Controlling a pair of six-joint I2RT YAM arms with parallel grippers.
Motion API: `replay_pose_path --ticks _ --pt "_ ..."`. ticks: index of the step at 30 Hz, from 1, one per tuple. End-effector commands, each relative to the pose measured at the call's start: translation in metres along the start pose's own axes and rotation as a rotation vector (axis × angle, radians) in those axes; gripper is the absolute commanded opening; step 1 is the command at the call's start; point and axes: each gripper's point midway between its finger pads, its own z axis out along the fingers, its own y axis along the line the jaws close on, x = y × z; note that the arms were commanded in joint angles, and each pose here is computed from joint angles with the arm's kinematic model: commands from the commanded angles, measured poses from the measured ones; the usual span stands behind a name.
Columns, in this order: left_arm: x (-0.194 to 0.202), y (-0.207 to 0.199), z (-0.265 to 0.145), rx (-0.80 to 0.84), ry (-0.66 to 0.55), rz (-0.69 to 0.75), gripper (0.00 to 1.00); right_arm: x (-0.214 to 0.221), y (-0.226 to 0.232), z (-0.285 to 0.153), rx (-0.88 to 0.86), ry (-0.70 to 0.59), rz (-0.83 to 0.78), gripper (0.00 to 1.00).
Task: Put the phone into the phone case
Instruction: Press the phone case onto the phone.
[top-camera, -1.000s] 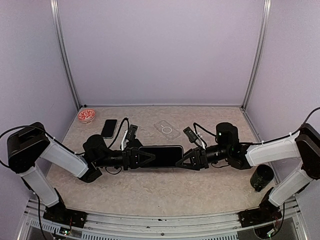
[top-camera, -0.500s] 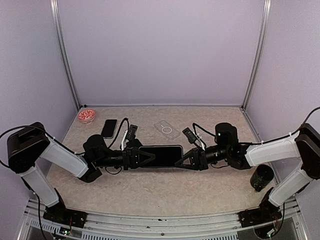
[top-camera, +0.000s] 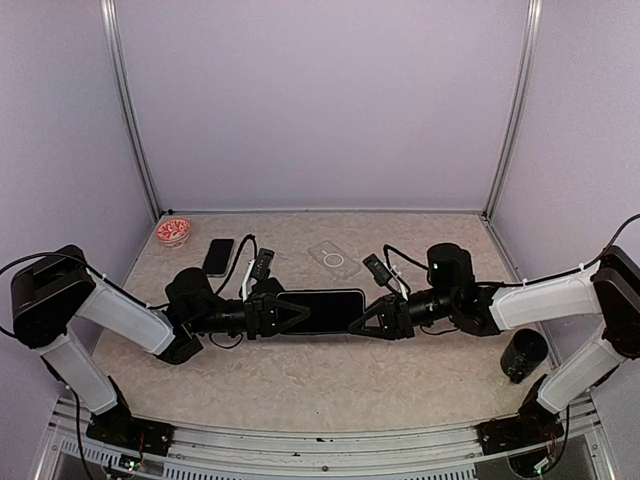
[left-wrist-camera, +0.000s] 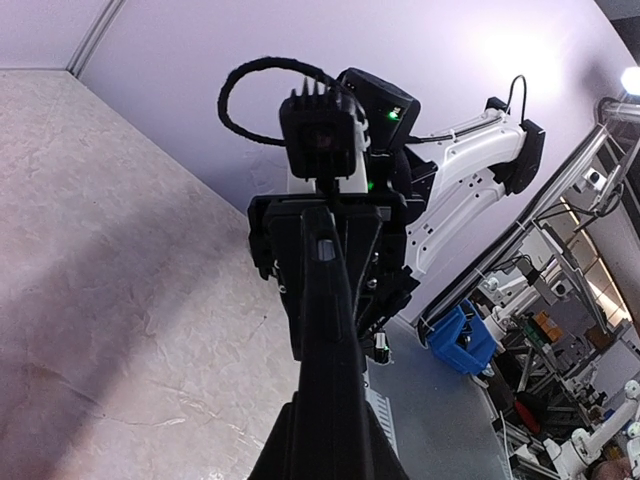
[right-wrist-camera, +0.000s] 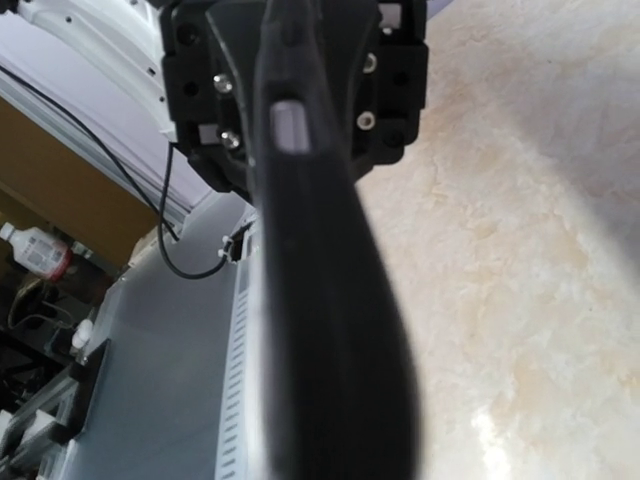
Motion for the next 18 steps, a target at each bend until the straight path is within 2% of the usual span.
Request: replay_pose_path --ticks 1,5,7,18 --pt "-0.021 -0.021 0.001 0.052 -0.057 0.086 0.00 -0.007 -0.008 0.001 0.075 -0.008 -0.017 0.29" --pt "-0.019 -0.015 0.002 0.024 -0.041 0.075 0.00 -0.006 -0.017 -0.004 0.161 0.007 -0.054 0.52" --pt "-0.018 -0.013 0.002 0.011 -0.031 0.074 0.00 -0.006 -0.019 -0.007 0.198 0.013 -0.076 0.58" --pt "-0.004 -0.008 0.009 -0.001 0.094 0.080 0.00 -0.009 -0.015 -0.017 0.266 0.080 -0.148 0.61"
